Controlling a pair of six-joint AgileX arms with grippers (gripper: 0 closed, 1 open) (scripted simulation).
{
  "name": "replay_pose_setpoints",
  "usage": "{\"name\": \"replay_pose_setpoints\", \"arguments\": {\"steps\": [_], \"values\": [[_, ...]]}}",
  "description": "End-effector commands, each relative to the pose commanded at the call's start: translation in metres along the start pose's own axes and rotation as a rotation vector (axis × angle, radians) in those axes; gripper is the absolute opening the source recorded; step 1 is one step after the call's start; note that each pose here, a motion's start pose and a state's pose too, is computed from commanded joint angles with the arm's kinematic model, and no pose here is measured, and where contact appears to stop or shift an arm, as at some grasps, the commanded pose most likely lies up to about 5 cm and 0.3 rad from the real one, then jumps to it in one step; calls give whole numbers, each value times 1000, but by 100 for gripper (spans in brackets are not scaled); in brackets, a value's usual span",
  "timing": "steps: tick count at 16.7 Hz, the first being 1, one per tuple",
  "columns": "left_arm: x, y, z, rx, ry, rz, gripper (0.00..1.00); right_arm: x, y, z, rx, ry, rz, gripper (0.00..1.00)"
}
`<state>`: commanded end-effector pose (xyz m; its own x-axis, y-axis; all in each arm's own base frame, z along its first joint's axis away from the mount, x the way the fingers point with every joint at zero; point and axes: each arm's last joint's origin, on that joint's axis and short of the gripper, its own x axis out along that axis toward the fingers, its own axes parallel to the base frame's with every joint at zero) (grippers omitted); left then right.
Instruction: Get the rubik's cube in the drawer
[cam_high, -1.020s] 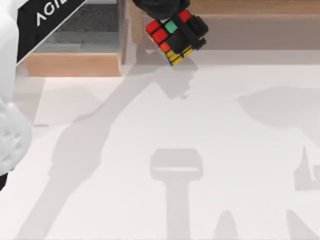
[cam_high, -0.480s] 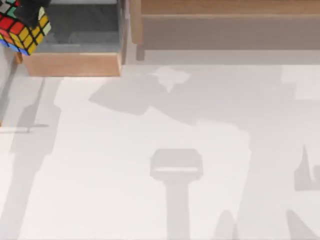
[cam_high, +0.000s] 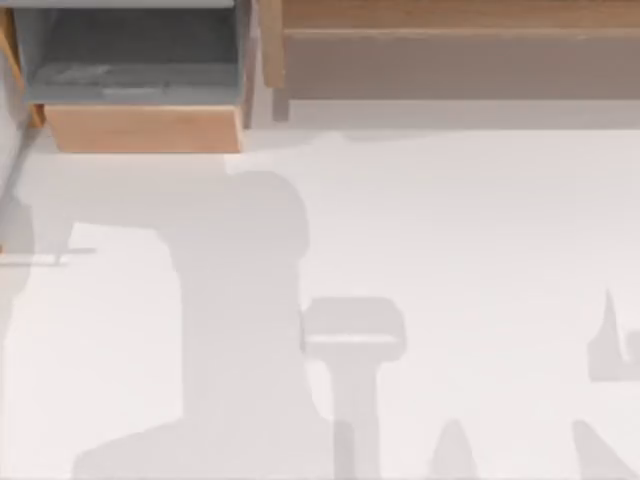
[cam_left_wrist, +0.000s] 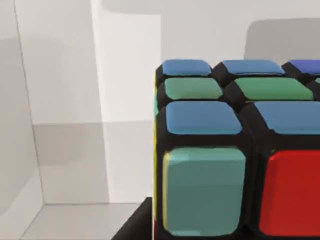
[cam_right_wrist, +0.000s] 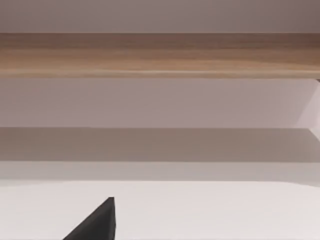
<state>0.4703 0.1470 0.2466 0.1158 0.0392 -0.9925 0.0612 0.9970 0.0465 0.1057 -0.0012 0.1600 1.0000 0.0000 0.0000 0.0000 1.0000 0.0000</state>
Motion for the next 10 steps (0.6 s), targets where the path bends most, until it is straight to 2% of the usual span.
{"name": "replay_pose_setpoints", "arguments": {"steps": [4,10], "values": [[55,22,-1,-48,100,-48,0,0,0,0,0,0,0,100],[59,24,-2,-51,110,-53,0,0,0,0,0,0,0,100]]}}
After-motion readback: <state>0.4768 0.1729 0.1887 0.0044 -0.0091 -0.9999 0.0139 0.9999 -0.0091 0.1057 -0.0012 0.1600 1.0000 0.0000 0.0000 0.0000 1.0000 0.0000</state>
